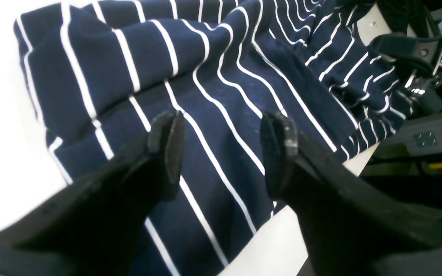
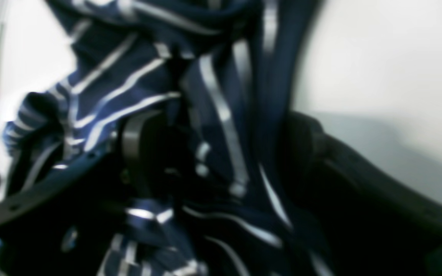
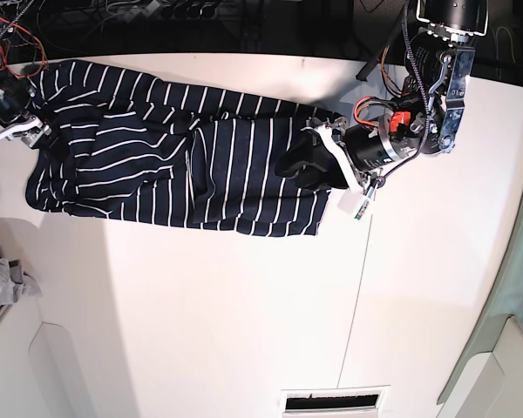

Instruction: Layout the t-shirt on the table in an organized manner, then fold the t-shirt properly

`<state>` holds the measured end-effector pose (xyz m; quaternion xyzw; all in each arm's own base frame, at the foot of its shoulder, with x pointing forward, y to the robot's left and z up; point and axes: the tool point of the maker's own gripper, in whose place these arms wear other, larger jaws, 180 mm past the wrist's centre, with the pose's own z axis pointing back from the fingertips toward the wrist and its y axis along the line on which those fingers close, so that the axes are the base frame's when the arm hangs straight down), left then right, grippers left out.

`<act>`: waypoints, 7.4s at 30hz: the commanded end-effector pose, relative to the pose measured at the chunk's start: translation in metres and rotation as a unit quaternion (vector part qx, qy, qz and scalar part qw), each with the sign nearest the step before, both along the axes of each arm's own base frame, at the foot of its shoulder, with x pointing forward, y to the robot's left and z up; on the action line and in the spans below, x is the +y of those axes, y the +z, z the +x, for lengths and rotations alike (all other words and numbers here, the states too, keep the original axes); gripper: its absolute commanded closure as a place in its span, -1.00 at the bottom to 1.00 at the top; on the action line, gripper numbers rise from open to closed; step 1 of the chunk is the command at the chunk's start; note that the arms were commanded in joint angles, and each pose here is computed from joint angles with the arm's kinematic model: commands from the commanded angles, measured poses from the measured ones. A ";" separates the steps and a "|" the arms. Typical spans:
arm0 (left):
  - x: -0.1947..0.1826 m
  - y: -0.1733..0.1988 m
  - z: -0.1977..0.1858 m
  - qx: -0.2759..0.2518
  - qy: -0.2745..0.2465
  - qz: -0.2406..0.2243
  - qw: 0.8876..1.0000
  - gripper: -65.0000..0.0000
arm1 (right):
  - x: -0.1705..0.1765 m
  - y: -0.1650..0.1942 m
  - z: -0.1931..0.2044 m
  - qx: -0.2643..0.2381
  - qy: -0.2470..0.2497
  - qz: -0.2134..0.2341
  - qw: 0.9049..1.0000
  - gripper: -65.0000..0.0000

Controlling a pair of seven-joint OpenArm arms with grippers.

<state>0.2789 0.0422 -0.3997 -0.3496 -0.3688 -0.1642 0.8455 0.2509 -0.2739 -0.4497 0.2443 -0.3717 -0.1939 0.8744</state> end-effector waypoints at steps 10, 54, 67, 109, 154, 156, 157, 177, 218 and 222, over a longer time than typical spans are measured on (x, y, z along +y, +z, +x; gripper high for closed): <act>-0.002 0.015 0.008 -0.024 -0.001 -0.016 1.000 -0.04 | 0.035 -0.003 0.006 0.006 0.066 0.005 0.998 -0.37; -0.023 -0.054 -0.028 0.085 0.041 -0.050 0.994 -0.03 | 0.213 0.126 0.067 -0.210 0.274 -0.046 0.937 1.00; -0.005 -0.057 -0.028 0.082 0.040 -0.026 0.995 -0.03 | 0.298 0.101 0.025 -0.184 0.397 -0.047 0.898 -0.19; 0.054 0.023 0.002 0.011 0.093 -0.069 0.993 0.49 | 0.202 0.131 0.091 -0.221 0.266 -0.155 0.925 1.00; -0.037 -0.037 -0.026 0.097 -0.011 -0.014 0.995 0.92 | 0.187 0.027 0.141 -0.122 0.218 -0.094 0.964 1.00; -0.034 -0.035 -0.017 0.089 -0.009 -0.001 0.996 0.92 | 0.187 0.024 0.136 -0.118 0.217 -0.089 0.965 1.00; -0.032 -0.034 -0.011 0.087 -0.004 0.005 0.996 0.92 | 0.187 0.022 0.133 -0.115 0.216 -0.085 0.966 1.00; -0.006 -0.057 0.071 0.112 0.036 0.065 0.991 0.92 | 0.195 0.020 0.104 -0.117 0.204 -0.036 0.971 1.00; -0.078 -0.022 -0.047 -0.005 -0.066 0.070 0.995 0.92 | 0.230 0.036 0.152 -0.182 0.380 -0.241 0.874 1.00; -0.082 -0.040 -0.044 0.010 -0.067 0.082 0.994 0.92 | 0.234 0.028 0.145 -0.173 0.390 -0.241 0.871 1.00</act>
